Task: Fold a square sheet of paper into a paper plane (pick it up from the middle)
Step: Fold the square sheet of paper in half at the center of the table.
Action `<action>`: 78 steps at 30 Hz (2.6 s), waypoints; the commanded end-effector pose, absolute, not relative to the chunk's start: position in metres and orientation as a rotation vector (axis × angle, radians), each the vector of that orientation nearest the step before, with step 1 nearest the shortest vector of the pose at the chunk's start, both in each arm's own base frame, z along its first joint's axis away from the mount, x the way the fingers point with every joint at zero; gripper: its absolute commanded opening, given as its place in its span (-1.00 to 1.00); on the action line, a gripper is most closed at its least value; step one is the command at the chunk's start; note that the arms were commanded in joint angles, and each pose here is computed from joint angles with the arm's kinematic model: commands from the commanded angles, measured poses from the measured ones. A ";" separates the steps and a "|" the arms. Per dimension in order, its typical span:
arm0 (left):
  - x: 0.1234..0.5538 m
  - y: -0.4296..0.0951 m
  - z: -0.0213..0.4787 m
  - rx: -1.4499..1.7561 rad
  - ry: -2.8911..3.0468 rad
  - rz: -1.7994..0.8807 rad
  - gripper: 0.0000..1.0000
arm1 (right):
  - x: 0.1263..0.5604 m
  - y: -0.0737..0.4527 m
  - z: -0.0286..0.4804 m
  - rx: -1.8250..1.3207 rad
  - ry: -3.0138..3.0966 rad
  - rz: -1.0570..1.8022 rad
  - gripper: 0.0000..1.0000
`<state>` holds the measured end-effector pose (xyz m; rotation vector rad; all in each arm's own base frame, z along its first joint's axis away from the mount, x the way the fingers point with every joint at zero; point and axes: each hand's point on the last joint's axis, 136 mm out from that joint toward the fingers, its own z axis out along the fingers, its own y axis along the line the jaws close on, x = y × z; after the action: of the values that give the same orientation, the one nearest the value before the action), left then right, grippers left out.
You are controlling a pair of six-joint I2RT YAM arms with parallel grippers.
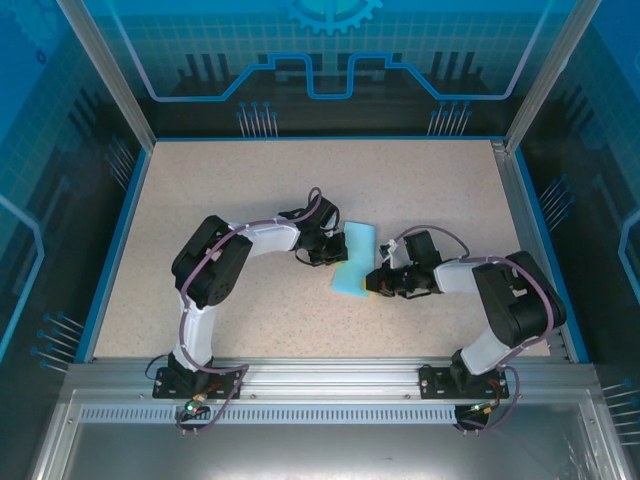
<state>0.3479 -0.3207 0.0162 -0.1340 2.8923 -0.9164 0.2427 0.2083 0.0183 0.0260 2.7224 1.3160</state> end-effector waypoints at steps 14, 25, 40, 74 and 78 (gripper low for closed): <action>0.334 -0.307 -0.008 -0.144 2.980 -0.793 -1.00 | 0.229 0.213 0.028 -0.064 2.718 1.304 -0.87; 0.333 -0.307 -0.007 -0.140 2.980 -0.795 -1.00 | 0.211 0.200 -0.011 -0.044 2.868 1.144 -0.88; 0.332 -0.307 -0.009 -0.133 2.984 -0.794 -1.00 | 0.269 0.199 0.059 0.006 2.646 1.197 -0.87; 0.333 -0.306 -0.009 -0.117 2.994 -0.778 -1.00 | 0.322 0.189 0.022 0.073 2.685 1.186 -0.87; 0.331 -0.306 -0.011 -0.121 3.001 -0.776 -1.00 | 0.318 0.181 0.000 0.104 2.743 1.135 -0.87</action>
<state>0.3476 -0.3204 0.0160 -0.1223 2.8926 -0.9126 0.3186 0.1887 0.0123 0.0985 2.7082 1.1700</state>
